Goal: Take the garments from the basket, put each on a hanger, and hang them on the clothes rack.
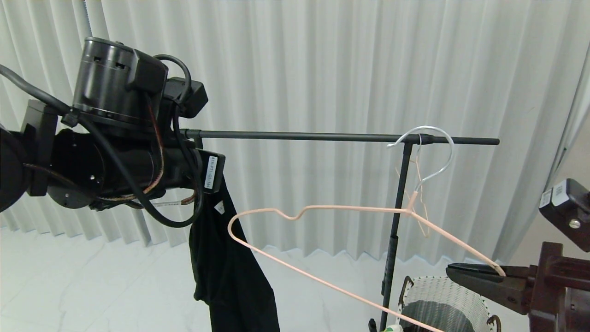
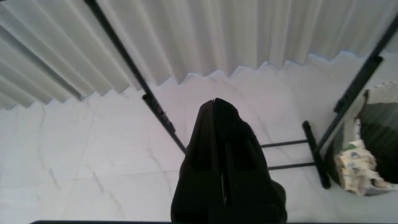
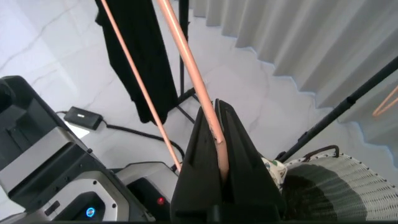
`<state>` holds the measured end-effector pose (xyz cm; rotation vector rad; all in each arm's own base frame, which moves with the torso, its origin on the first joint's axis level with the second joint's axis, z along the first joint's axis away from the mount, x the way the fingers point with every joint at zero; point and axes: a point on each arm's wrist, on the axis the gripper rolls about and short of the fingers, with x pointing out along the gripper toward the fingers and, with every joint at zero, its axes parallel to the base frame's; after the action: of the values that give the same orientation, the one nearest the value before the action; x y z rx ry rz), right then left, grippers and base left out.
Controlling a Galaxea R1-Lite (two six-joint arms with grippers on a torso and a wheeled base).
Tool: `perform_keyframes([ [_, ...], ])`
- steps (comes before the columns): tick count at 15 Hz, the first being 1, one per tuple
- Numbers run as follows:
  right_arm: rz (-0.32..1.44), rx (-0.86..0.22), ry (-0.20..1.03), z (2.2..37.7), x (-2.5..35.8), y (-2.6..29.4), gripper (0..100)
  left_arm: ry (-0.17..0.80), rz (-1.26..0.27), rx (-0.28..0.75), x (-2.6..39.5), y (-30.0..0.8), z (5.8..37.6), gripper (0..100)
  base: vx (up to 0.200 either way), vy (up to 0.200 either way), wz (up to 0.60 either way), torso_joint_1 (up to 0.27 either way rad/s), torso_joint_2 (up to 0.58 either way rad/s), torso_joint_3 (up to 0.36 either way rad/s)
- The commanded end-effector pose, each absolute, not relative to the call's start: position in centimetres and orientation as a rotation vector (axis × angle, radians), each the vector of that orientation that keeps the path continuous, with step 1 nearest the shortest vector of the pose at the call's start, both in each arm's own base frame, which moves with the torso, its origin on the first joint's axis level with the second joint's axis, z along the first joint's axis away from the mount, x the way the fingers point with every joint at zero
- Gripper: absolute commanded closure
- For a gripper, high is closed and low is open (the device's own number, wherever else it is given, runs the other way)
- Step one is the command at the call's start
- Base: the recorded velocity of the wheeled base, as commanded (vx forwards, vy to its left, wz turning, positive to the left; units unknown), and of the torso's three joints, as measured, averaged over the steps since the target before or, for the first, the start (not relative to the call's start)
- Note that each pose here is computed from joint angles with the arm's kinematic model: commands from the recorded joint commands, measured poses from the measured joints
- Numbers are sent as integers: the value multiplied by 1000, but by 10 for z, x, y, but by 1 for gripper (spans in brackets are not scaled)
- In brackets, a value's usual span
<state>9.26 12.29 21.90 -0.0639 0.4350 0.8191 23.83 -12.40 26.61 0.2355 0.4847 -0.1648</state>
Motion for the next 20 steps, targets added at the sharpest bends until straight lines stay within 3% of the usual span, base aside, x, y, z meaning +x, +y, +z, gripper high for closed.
perform_keyframes([
  [1,825,-74,451,218,97,131,100,481,-195,237,234,-132,266,100,0,0,0,0,0,0],
  [10,797,-52,420,222,113,145,100,446,-273,241,215,-145,274,100,0,0,0,0,0,0],
  [20,782,-42,407,226,111,138,100,451,-213,245,220,-138,273,100,0,0,0,0,0,0],
])
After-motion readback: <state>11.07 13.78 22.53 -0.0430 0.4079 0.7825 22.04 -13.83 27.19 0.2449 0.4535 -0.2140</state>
